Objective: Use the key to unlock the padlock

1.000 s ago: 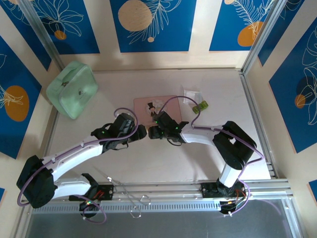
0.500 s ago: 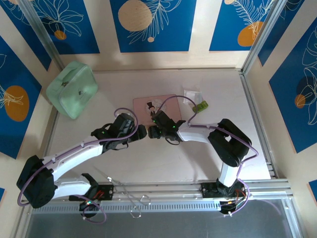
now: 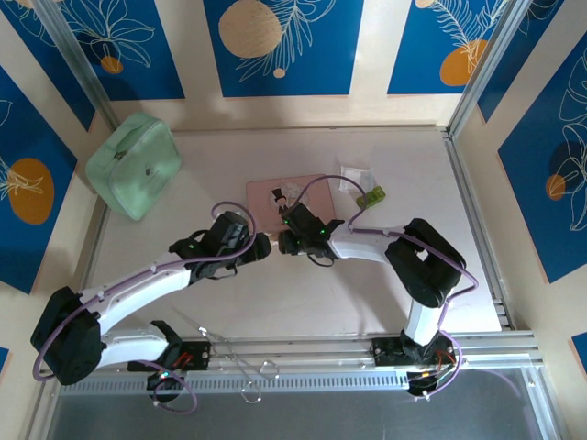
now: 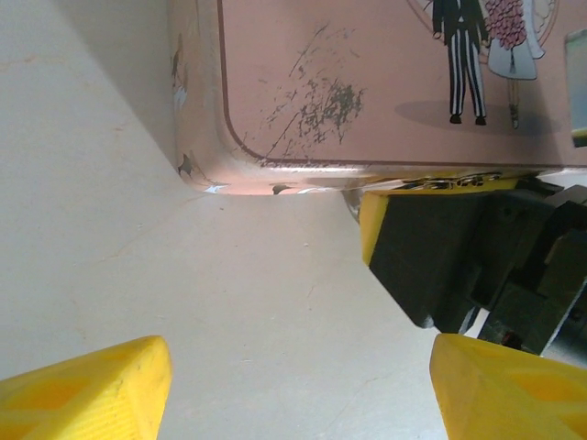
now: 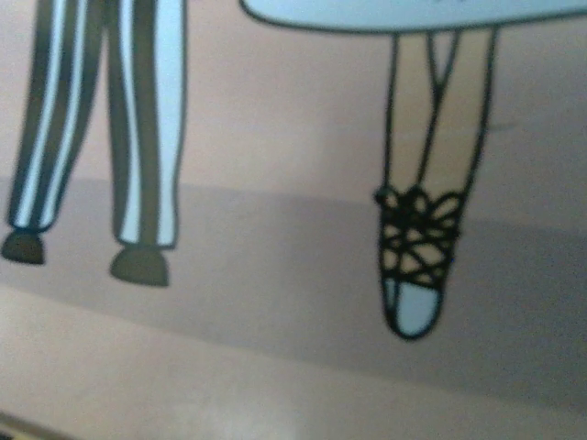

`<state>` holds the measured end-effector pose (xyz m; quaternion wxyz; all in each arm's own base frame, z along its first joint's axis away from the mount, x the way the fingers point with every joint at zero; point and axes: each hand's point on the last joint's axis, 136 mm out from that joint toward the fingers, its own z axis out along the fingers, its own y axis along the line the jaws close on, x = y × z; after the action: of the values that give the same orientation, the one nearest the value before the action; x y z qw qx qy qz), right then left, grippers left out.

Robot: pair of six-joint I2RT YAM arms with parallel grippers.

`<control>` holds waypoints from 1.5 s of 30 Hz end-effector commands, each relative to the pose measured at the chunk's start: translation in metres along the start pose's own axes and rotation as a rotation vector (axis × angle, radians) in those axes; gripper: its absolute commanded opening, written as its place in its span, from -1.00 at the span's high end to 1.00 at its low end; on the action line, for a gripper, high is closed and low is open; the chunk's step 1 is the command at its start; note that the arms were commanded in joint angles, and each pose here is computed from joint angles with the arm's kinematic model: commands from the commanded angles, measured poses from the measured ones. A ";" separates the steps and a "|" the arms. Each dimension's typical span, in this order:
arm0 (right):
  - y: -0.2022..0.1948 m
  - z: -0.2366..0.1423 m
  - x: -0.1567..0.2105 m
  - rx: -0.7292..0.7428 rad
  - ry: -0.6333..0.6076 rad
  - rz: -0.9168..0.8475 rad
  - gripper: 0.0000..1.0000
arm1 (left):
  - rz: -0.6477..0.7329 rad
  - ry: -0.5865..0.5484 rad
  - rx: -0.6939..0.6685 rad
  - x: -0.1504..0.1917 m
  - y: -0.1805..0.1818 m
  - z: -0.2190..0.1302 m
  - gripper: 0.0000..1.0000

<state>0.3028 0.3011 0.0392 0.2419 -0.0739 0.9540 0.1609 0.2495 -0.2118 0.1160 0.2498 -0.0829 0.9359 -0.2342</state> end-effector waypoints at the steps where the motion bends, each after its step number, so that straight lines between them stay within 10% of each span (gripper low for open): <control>1: -0.002 0.002 -0.006 0.026 -0.003 0.018 0.11 | -0.005 0.005 0.003 0.002 0.004 0.002 -0.49; 20: 0.009 -0.005 0.005 0.004 0.090 0.015 0.57 | 0.006 -0.012 0.009 0.001 0.005 -0.001 -0.49; 45: 0.023 -0.021 0.023 -0.045 0.355 0.094 0.62 | -0.071 -0.049 0.288 0.031 -0.010 0.025 -0.14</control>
<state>0.2731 0.3065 0.0465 0.0867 -0.0682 0.9807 0.1613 0.2311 -0.2221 0.0754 0.2630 -0.0876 0.9013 -0.3330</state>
